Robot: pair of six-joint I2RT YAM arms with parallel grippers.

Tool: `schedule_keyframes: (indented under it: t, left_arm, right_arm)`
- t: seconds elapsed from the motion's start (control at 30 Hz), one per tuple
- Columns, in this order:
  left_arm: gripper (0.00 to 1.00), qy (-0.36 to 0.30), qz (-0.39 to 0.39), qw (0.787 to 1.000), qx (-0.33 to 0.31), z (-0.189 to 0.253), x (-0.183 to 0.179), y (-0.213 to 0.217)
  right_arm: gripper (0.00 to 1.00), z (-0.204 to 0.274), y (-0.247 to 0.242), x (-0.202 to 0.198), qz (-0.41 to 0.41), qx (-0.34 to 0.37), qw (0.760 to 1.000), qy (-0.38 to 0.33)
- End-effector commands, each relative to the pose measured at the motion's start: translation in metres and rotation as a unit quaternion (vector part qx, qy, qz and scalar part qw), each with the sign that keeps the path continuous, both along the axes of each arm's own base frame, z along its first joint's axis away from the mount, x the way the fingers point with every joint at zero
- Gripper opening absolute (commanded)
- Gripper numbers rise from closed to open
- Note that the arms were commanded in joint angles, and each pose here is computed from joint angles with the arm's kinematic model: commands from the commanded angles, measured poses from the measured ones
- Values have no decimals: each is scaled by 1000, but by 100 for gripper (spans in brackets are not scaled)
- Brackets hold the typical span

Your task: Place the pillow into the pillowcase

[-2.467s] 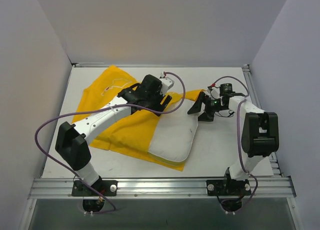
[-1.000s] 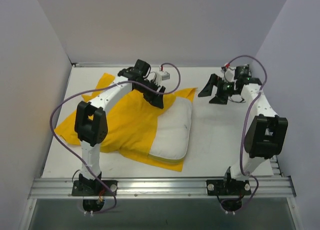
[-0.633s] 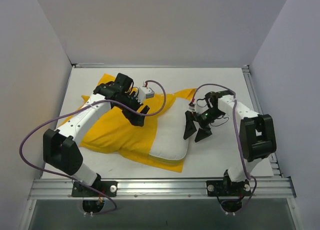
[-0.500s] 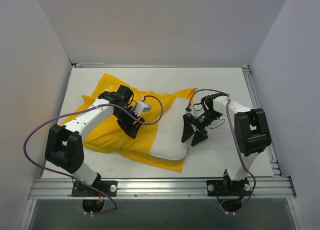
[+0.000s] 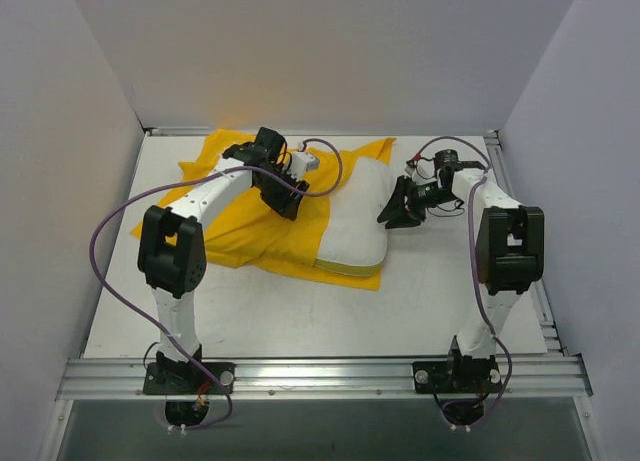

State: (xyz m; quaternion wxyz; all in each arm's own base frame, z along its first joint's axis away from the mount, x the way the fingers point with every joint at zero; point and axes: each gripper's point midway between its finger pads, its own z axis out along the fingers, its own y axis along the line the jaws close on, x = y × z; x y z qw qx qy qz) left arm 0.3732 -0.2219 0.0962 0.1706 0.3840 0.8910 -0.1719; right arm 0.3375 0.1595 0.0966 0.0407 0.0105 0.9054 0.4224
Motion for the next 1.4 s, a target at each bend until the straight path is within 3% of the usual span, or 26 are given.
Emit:
schedule_keyframes:
  t: [0.0,0.03,0.13,0.3,0.33,0.43,0.57,0.67,0.8,0.87,0.93,1.03,1.1,1.13,1.17,1.2,1.23,1.27,1.3,1.37]
  left_arm:
    - [60,-73,0,996,-51,50,20,-13]
    - [68,-85,3,995,-54,62,16,-10]
    - [74,-94,31,994,-56,74,5,-6]
    - [79,-93,41,994,-41,65,-26,-39]
    - [79,-101,56,993,-9,53,-27,-35]
    - [76,-92,51,994,19,31,-41,-57]
    - [70,-102,79,991,36,18,-30,-62]
    - [63,-119,92,987,53,16,-16,-59]
    - [49,-137,86,985,55,26,-9,-51]
    - [31,-135,68,987,46,29,-11,-54]
    - [14,-112,27,993,3,35,-23,-72]
    - [0,-57,-60,992,-96,52,-55,-120]
    - [0,-34,-128,978,-162,76,-81,-158]
    - [0,5,-192,953,-232,100,-110,-179]
    - [0,16,-224,938,-266,118,-124,-190]
    - [0,31,-257,919,-295,136,-142,-199]
    - [0,24,-293,896,-332,167,-153,-205]
    - [0,22,-302,891,-339,176,-156,-204]
    - [0,13,-309,887,-342,185,-156,-197]
    - [0,25,-307,889,-339,184,-157,-182]
  right_arm:
    - [42,23,-1,1,-25,10,1000,2]
    - [60,22,-1,-3,-25,7,1000,5]
    - [72,7,-4,-25,-22,-18,999,21]
    - [76,-20,0,-49,-6,-41,998,48]
    - [75,-21,5,-49,-4,-32,998,50]
    - [67,-25,17,-42,7,-30,999,40]
    - [54,-27,25,-36,8,-22,999,41]
    - [38,-28,26,-37,9,-23,999,42]
    - [17,-27,24,-41,10,-24,999,39]
    - [11,-26,25,-41,10,-21,999,37]
    - [1,-24,30,-42,14,-11,999,40]
    - [0,-8,52,-44,23,42,998,45]
    - [0,5,68,-36,-14,92,993,68]
    - [0,23,81,-15,-11,145,989,6]
    - [0,34,90,-9,-29,173,985,2]
    - [0,45,94,-11,-87,203,973,64]
    - [0,81,100,15,-106,263,958,-38]
    - [0,98,104,20,-123,295,946,-45]
    - [0,107,108,23,-140,324,936,-9]
    - [0,114,117,22,-126,329,935,-37]
